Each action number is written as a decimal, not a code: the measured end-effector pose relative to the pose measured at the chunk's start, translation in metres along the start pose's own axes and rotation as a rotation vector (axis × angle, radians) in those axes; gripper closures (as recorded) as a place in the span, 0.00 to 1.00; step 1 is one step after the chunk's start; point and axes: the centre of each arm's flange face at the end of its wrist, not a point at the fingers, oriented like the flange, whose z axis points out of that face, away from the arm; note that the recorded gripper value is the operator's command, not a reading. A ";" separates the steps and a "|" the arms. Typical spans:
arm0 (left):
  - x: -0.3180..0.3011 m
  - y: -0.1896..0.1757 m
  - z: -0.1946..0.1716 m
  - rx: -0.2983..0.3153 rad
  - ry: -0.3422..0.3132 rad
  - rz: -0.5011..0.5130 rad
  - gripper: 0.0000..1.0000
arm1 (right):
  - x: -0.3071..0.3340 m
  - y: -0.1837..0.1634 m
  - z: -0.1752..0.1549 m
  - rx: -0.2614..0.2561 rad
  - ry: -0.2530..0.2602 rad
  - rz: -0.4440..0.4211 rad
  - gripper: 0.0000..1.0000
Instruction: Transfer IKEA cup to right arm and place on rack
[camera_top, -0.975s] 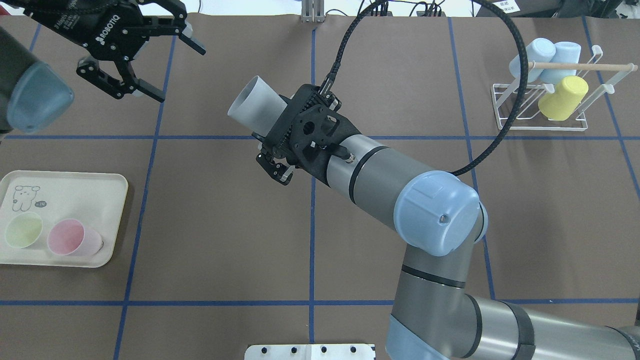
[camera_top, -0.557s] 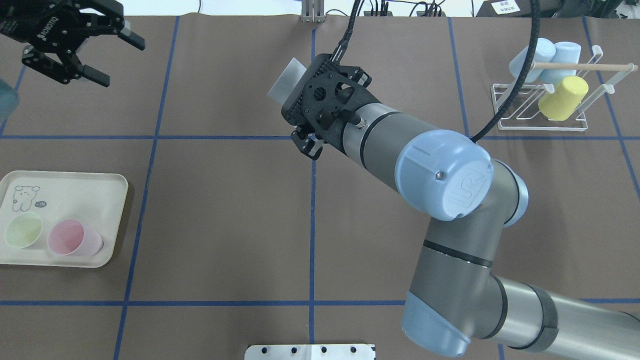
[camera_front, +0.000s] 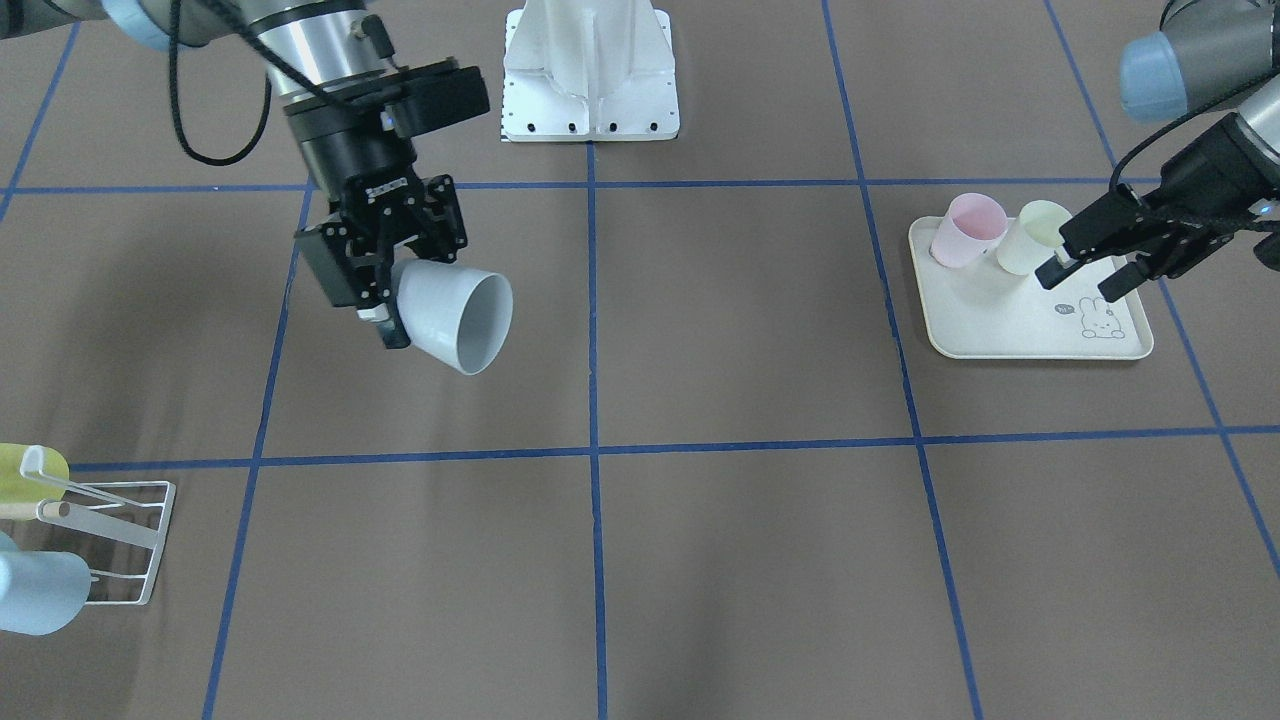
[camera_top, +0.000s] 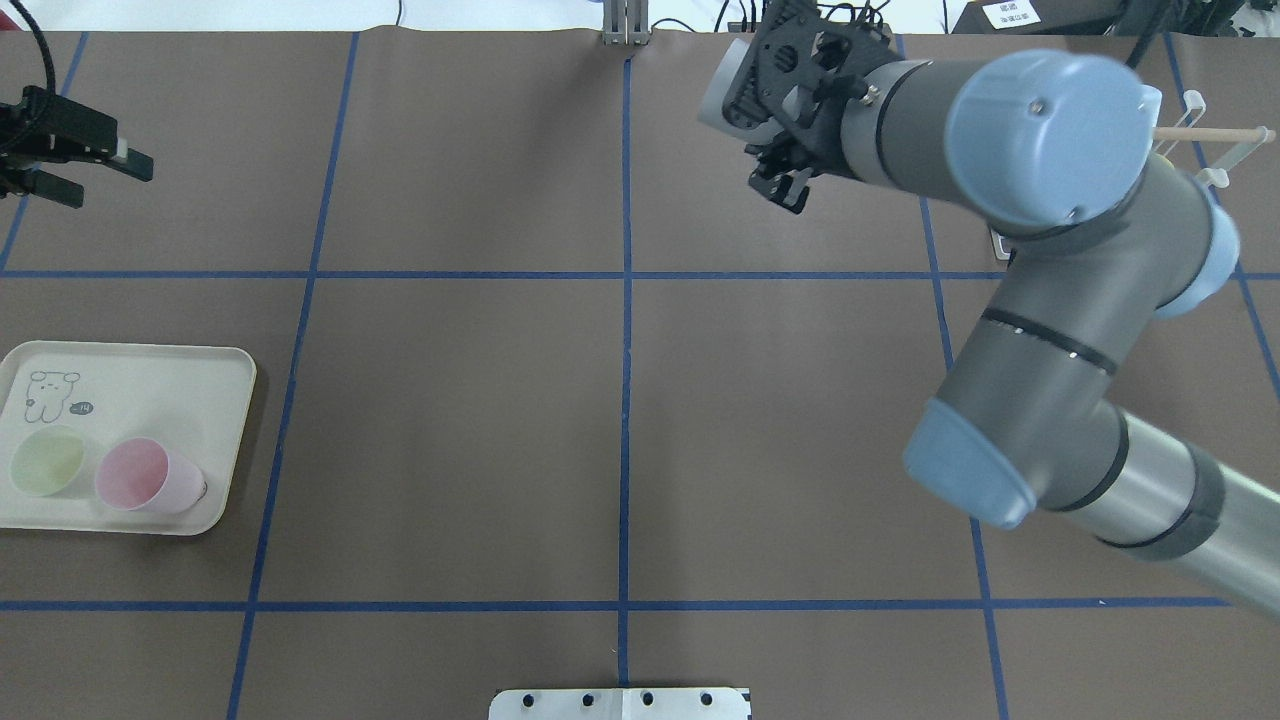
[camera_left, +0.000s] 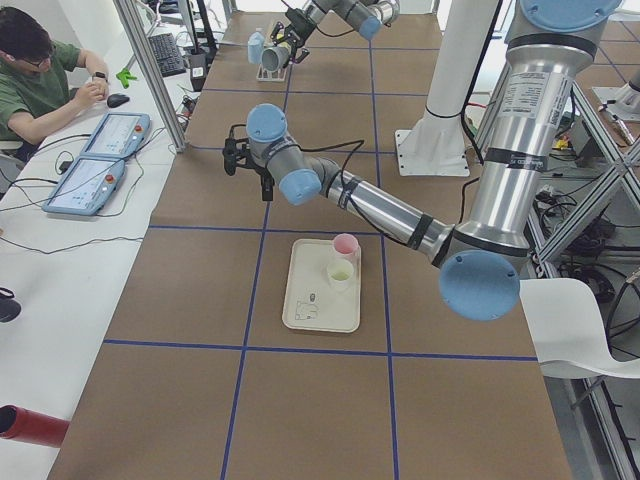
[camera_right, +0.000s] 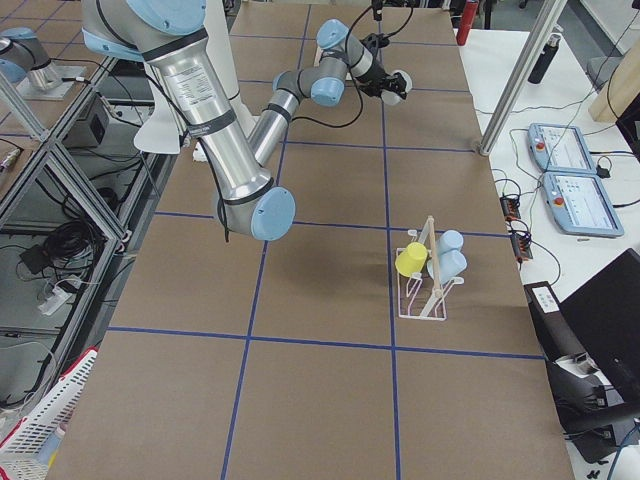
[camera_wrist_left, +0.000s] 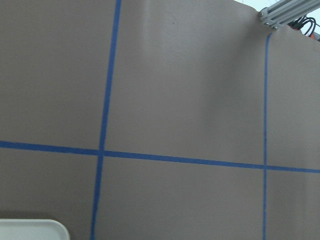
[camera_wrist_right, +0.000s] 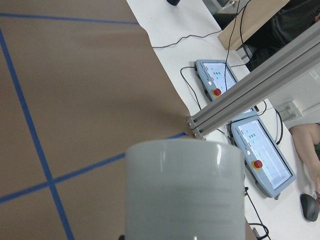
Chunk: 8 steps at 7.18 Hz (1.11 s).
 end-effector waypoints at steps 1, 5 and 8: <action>-0.026 0.005 -0.005 0.003 -0.023 0.043 0.00 | 0.035 0.031 -0.001 -0.074 0.011 -0.089 0.76; -0.061 0.014 -0.012 -0.003 -0.043 0.085 0.00 | 0.150 0.192 -0.024 -0.383 0.045 -0.600 0.76; -0.063 0.015 -0.012 -0.006 -0.041 0.086 0.00 | 0.193 0.293 -0.047 -0.652 -0.021 -1.029 0.78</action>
